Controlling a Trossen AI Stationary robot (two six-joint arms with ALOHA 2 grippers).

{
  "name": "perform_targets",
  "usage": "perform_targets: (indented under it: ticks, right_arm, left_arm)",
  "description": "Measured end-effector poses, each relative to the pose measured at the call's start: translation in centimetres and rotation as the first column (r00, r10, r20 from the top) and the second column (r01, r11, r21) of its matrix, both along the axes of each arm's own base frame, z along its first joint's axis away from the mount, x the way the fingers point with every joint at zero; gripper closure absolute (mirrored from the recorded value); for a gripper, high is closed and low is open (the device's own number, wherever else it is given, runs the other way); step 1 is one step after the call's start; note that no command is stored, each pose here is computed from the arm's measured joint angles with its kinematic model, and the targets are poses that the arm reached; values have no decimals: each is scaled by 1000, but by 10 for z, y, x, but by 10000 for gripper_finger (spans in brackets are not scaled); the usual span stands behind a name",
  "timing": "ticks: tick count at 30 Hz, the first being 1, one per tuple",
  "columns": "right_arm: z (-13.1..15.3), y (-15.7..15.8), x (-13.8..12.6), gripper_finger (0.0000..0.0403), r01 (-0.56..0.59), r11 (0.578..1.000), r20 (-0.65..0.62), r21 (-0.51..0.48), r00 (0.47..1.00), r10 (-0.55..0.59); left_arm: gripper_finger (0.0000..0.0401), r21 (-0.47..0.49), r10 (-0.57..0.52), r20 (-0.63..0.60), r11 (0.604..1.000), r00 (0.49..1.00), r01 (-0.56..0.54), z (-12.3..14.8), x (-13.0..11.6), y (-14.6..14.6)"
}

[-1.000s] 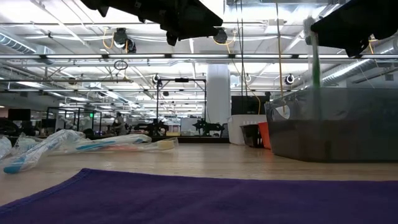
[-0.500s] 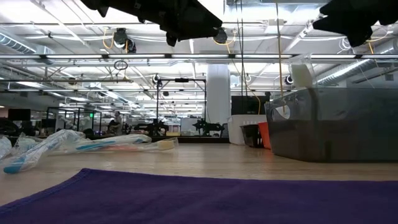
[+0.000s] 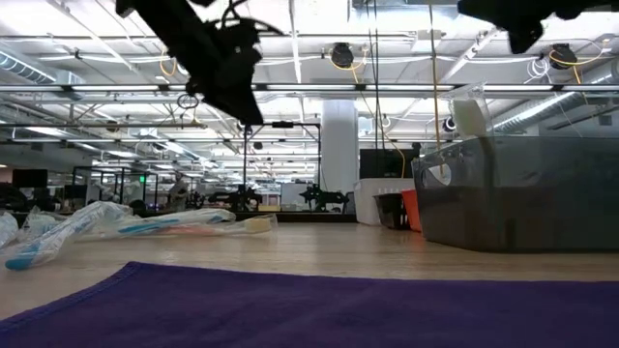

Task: Pick & Place Toothbrushes
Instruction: Put the green toothbrush into the transparent black bin

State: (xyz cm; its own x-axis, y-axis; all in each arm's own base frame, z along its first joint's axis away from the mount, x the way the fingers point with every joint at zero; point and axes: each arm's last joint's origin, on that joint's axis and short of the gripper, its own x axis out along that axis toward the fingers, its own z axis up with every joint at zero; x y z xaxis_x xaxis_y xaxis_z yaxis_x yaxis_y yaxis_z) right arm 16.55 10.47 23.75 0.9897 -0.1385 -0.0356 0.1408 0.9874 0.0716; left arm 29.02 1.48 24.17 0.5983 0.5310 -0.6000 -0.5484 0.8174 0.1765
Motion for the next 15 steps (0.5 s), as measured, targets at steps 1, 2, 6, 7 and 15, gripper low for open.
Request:
perform_targets:
  ticks: [1, 2, 6, 7, 15]
  right_arm:
    - [-1, -1, 4, 238, -17, 1000, 1, -7, 1000, 17]
    - [-2, -3, 8, 238, -31, 999, 6, -10, 1000, 31]
    - [-6, -11, 24, 237, -67, 998, 22, -3, 997, 67]
    - [-7, -13, 27, 237, -83, 997, 24, -1, 996, 83]
    - [-14, -19, 44, 236, -155, 988, 44, 7, 987, 154]
  left_arm:
    - [233, -7, 41, -19, 999, 999, -41, -1, -3, 9]
    - [233, -17, 78, -48, 997, 996, -78, -2, -7, 17]
    - [233, -88, 203, -131, 973, 970, -215, -5, -25, 58]
    - [233, -111, 229, -159, 962, 960, -248, -8, -30, 68]
    - [233, -222, 354, -241, 886, 904, -407, -21, -67, 131]
